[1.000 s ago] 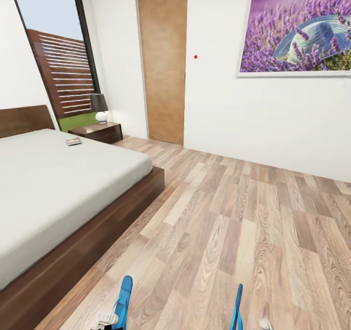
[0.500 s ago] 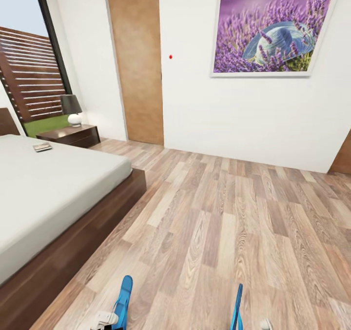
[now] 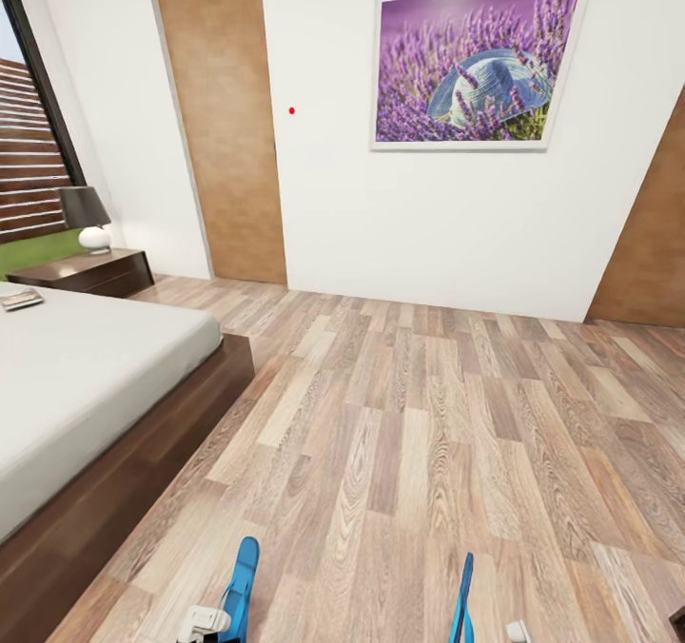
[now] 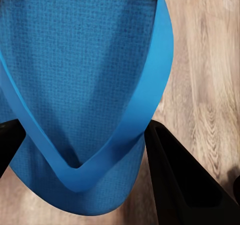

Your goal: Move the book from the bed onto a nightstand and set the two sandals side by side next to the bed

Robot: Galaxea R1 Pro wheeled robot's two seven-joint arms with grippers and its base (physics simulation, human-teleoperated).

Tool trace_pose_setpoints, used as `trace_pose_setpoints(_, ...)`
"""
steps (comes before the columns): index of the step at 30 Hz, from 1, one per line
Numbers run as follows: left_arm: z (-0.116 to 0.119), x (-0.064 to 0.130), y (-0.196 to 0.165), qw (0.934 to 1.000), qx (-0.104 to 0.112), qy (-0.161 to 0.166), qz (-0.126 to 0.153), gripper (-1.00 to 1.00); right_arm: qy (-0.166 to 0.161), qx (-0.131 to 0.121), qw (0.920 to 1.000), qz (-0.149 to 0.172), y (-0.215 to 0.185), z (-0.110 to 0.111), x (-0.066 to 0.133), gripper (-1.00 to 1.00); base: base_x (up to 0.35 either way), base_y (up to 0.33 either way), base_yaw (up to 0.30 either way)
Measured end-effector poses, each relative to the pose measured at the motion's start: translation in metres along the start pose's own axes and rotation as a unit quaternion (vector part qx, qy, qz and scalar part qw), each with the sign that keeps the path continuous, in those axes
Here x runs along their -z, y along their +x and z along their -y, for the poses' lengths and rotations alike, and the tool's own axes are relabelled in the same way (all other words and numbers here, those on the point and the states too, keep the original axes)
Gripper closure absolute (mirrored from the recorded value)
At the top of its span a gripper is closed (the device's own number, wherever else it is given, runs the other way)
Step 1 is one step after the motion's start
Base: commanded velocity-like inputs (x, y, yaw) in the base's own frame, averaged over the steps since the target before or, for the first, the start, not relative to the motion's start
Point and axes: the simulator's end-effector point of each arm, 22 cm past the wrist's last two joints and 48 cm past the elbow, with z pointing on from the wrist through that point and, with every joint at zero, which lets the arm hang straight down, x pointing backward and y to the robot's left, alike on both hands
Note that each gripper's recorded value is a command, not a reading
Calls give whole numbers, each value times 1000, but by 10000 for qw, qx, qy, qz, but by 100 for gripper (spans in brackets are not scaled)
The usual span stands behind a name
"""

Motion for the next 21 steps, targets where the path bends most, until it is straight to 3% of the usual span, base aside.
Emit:
trace_pose_setpoints(8,0,0,0,10000,-1,-1,0,100,-5,-1,10000,-4,0,0,-1,100,0,0,-30)
trace_pose_setpoints(21,0,0,0,10000,-1,-1,-1,100,-8,-1,10000,-2,0,-1,-1,100,0,0,-261)
